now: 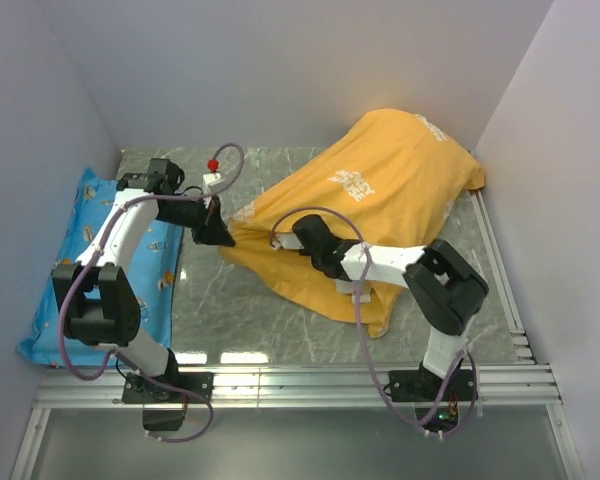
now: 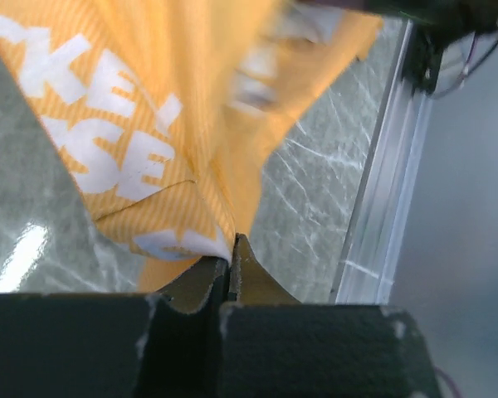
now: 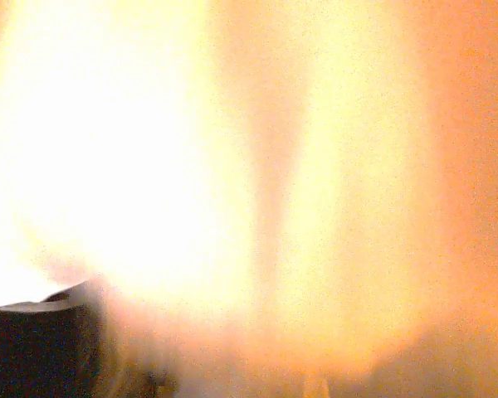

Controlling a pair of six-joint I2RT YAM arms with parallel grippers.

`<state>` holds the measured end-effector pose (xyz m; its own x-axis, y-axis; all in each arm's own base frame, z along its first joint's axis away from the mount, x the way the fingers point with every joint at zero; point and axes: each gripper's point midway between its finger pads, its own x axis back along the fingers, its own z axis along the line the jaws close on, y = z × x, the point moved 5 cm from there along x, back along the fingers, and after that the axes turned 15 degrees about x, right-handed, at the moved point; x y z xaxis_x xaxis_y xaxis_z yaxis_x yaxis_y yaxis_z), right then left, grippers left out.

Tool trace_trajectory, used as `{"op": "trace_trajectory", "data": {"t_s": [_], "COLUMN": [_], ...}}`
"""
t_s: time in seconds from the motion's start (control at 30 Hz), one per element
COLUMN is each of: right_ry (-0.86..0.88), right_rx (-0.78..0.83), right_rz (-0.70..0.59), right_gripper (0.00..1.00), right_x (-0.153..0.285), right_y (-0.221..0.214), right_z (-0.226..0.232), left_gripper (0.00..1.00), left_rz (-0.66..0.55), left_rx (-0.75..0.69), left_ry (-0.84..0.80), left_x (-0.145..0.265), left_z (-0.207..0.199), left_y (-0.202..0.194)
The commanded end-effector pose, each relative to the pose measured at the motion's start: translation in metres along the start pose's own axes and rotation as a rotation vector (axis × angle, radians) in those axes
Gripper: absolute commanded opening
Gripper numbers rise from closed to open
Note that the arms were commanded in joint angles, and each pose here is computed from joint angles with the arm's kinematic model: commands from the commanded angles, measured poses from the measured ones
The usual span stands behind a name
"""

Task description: Put the pillow into the pillowcase

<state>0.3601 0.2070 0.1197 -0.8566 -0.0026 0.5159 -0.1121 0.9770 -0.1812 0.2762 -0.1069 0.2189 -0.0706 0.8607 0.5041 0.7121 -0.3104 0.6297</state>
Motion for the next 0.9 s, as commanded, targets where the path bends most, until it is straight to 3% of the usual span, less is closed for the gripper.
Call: {"op": "trace_trajectory", "data": {"t_s": [0.0, 0.03, 0.07, 0.1, 0.13, 0.2, 0.3, 0.43, 0.53, 0.67, 0.87], "right_ry": [0.2, 0.228, 0.301, 0.297, 0.311, 0.377, 0.426, 0.396, 0.446, 0.508, 0.316], "right_rx": [-0.119, -0.135, -0.146, -0.15, -0.158, -0.146, -0.216, -0.333, -0.375, -0.416, -0.446], "right_rz": [-0.169, -0.234, -0.305, -0.396, -0.438, -0.523, -0.544, -0.433, -0.376, -0.284, -0.032], "right_gripper": [0.68, 0.71, 0.74, 0.83, 0.84, 0.94, 0.99, 0.99, 1.0, 1.0, 0.99], "right_x": [0.071, 0.087, 0.105, 0.13, 0.142, 0.17, 0.187, 0.173, 0.158, 0.114, 0.039], "right_y": [0.022, 0.032, 0.04, 0.051, 0.055, 0.061, 0.063, 0.065, 0.076, 0.098, 0.068], "right_z": [-0.011, -0.013, -0.007, -0.016, -0.017, -0.017, -0.029, -0.037, -0.026, 0.003, 0.008], "left_gripper": [0.0, 0.0, 0.0, 0.0, 0.0, 0.01, 0.08, 0.27, 0.34, 0.35, 0.34], "left_rz": [-0.061, -0.1, -0.158, -0.18, -0.204, -0.208, -0.232, -0.274, -0.311, -0.337, -0.326], "left_rx": [0.195, 0.247, 0.165, 0.156, 0.194, 0.21, 0.218, 0.232, 0.257, 0.287, 0.266], "left_ry": [-0.004, 0.036, 0.116, 0.159, 0.191, 0.235, 0.274, 0.32, 0.333, 0.326, 0.357], "left_x": [0.018, 0.023, 0.024, 0.024, 0.023, 0.018, 0.017, 0.015, 0.014, 0.012, 0.017], "left_z": [0.0, 0.009, 0.029, 0.038, 0.046, 0.07, 0.092, 0.103, 0.105, 0.102, 0.093], "left_y": [0.015, 0.025, 0.043, 0.05, 0.056, 0.063, 0.076, 0.077, 0.076, 0.073, 0.057]}}
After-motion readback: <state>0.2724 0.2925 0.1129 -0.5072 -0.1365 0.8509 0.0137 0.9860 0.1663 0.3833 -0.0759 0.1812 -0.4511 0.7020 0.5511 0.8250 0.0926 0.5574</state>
